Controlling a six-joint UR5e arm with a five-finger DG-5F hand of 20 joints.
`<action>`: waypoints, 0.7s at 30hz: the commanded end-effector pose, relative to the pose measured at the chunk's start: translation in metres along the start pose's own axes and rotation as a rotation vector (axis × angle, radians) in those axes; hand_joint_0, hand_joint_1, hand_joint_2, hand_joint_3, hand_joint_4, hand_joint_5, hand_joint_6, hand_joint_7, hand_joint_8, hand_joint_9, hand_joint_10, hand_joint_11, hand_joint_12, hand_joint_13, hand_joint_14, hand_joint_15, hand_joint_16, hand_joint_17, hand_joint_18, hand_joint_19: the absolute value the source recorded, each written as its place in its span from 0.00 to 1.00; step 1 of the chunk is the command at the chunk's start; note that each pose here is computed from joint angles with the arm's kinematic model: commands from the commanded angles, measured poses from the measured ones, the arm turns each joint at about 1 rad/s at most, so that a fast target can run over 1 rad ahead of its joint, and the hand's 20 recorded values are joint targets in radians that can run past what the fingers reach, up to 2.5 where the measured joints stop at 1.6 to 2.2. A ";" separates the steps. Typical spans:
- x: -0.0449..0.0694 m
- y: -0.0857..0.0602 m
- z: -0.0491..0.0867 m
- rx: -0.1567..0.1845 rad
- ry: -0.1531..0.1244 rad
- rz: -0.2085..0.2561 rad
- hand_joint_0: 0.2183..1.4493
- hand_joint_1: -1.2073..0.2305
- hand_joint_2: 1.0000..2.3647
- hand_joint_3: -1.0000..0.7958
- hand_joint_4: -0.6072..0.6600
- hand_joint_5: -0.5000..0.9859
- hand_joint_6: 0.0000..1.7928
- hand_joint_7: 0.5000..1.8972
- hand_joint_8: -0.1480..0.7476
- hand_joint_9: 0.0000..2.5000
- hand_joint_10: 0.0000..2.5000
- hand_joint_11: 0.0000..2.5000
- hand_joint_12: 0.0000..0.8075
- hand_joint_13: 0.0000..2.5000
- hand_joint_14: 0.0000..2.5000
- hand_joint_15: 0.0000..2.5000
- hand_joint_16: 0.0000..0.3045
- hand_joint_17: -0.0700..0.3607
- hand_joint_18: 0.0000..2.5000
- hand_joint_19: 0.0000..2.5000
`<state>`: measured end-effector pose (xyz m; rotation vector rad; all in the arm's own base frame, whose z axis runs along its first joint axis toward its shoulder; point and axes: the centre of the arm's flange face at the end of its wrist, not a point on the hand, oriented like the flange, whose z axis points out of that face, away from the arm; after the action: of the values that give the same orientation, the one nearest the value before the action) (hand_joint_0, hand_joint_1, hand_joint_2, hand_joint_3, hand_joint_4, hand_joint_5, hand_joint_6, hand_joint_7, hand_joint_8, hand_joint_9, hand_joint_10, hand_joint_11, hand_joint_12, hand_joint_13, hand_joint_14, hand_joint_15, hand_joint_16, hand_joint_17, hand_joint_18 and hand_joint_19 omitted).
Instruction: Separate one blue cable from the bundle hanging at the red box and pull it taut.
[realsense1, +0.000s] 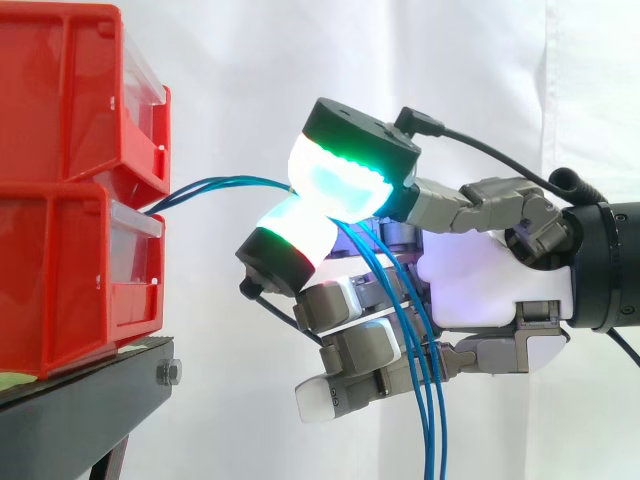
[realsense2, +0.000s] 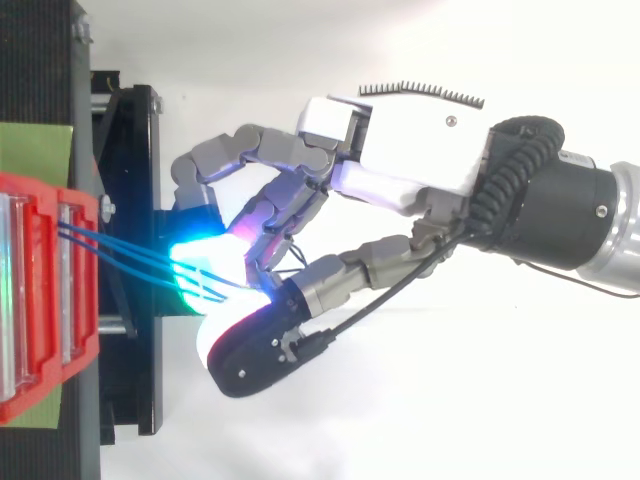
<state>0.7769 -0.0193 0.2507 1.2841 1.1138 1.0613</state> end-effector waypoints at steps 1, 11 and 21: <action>0.000 0.000 0.000 0.000 0.000 0.002 0.30 0.19 0.00 0.28 0.43 0.24 0.49 0.62 0.34 0.43 0.01 0.49 0.38 0.45 0.01 0.50 0.13 0.37 0.25 0.22; 0.000 0.000 0.000 0.000 0.000 0.004 0.20 0.30 0.00 0.28 0.47 0.24 0.46 0.57 0.41 0.45 0.01 0.49 0.44 0.47 0.01 0.51 0.15 0.41 0.27 0.23; 0.000 0.000 0.000 0.000 0.002 0.004 0.21 0.40 0.00 0.28 0.47 0.24 0.45 0.56 0.43 0.45 0.01 0.48 0.44 0.47 0.01 0.50 0.16 0.41 0.26 0.24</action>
<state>0.7770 -0.0191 0.2507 1.2861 1.1129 1.0654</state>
